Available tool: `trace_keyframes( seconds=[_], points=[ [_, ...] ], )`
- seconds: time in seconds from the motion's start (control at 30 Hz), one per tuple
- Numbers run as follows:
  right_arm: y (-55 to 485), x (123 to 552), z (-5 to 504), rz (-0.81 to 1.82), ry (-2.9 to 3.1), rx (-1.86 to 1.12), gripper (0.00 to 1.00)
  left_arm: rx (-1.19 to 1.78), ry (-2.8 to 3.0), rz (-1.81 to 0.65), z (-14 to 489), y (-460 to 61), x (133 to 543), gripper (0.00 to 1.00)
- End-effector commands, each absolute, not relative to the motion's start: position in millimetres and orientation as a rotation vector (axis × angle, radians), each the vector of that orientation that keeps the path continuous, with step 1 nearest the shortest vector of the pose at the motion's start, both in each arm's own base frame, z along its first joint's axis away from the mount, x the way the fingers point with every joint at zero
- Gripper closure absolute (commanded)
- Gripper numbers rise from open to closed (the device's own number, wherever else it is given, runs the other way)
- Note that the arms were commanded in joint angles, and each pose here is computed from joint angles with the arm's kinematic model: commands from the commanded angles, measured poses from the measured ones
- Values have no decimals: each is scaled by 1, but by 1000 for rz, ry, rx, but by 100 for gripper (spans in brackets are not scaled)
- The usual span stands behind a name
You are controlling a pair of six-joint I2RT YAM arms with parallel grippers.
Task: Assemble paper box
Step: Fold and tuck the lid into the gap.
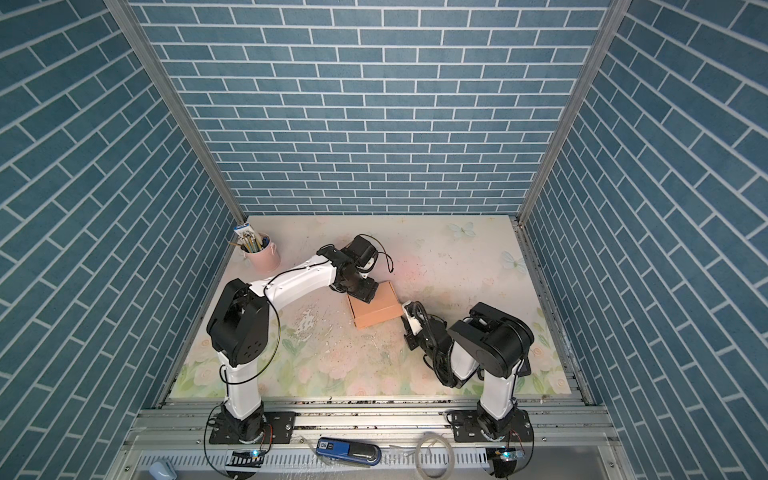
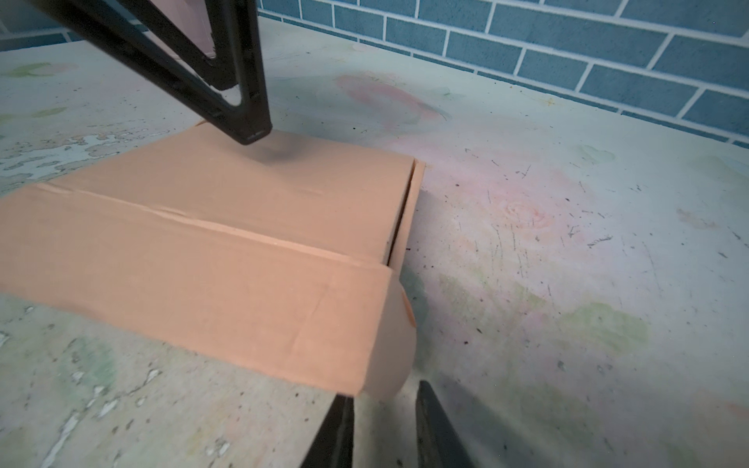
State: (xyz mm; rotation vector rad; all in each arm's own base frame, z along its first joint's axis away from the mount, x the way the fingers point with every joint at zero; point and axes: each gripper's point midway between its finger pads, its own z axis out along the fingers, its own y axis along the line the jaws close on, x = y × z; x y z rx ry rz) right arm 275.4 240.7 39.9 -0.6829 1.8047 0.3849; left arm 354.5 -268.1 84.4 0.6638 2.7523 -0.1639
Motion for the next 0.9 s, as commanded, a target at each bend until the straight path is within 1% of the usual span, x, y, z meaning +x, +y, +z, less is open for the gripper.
trace_keyframes(
  seconds=[0.0, 0.17, 0.33, 0.63, 0.87],
  points=[
    [245, 282, 48, 349, 1753, -701, 73, 679, 2761, -176, 79, -269, 351, 25],
    [247, 285, 52, 340, 1736, -709, 75, 680, 2759, -186, 79, -270, 351, 25],
    [248, 287, 52, 340, 1735, -707, 79, 681, 2766, -188, 77, -271, 349, 25],
    [248, 283, 58, 364, 1737, -701, 94, 666, 2774, -205, 72, -272, 347, 25],
    [249, 280, 64, 392, 1762, -700, 96, 656, 2777, -218, 69, -273, 347, 26]
  ],
)
